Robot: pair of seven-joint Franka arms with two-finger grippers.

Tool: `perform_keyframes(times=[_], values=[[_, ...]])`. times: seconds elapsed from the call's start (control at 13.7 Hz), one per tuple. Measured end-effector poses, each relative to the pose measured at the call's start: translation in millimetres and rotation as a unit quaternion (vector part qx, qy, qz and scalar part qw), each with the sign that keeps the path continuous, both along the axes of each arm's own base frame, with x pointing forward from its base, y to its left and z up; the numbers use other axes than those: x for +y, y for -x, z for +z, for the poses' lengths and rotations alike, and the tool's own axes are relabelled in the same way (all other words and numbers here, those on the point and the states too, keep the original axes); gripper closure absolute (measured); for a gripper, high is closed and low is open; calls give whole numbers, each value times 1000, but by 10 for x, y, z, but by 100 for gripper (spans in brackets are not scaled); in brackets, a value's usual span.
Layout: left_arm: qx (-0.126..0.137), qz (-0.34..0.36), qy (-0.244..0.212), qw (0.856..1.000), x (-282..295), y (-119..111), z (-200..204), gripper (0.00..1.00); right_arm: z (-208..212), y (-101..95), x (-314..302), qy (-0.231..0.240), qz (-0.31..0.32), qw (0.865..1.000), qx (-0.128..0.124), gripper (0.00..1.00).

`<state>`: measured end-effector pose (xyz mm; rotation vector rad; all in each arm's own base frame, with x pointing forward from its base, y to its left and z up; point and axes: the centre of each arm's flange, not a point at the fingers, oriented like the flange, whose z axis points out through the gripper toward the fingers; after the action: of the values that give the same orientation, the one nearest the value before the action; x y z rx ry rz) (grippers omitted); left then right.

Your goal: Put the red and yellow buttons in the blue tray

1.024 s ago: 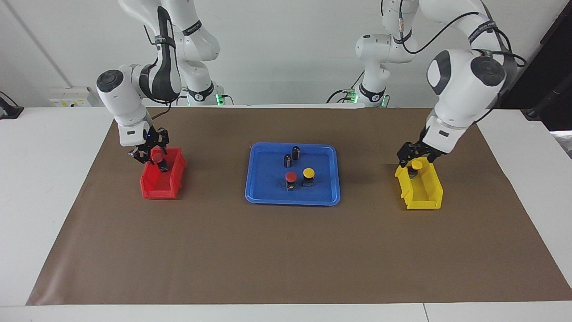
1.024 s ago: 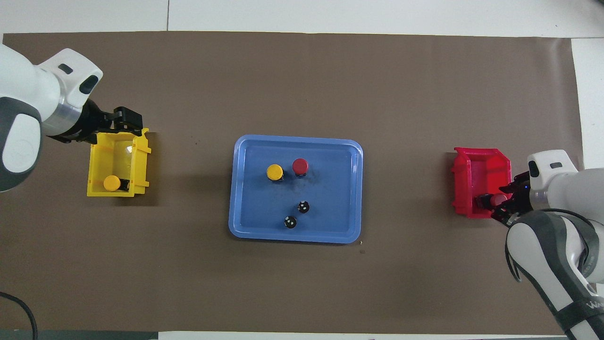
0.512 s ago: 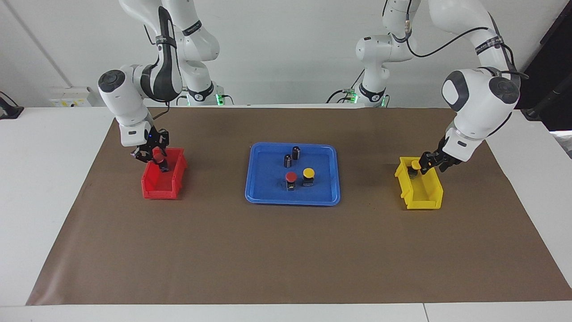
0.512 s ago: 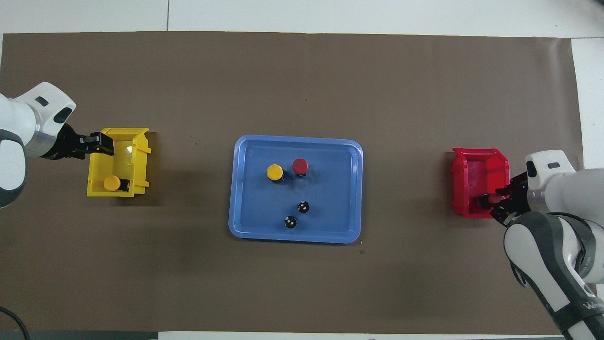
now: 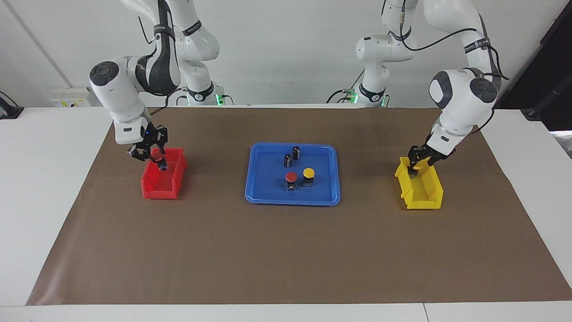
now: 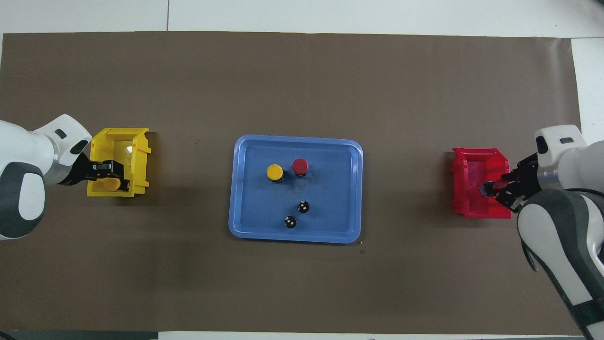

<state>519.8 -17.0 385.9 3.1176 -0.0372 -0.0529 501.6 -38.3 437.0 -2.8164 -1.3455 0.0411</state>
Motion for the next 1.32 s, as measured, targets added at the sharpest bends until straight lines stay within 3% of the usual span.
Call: perform_keyframes(times=[0.22,0.44,0.73,0.8,0.88,1.02,1.32], values=[[-2,-3,0,1000,3,49,-114,32,554,-258,616,4,-41,999,7,58],[-10,-7,0,1000,4,61,-162,32,699,-382,1705,5,-100,995,-11,58],[-12,-8,0,1000,5,58,-160,35,375,-337,2875,-15,-147,988,-40,58],[-12,-8,0,1000,5,57,-159,46,238,-358,3070,-20,-155,987,-46,58],[-12,-8,0,1000,11,57,-159,55,123,-375,3201,-23,-159,986,-50,58],[-12,-4,0,1000,58,56,-161,59,-40,-390,3326,-22,-159,986,-47,58],[-14,-1,0,1000,84,49,-152,59,-345,-448,3400,-16,-156,987,-40,58]])
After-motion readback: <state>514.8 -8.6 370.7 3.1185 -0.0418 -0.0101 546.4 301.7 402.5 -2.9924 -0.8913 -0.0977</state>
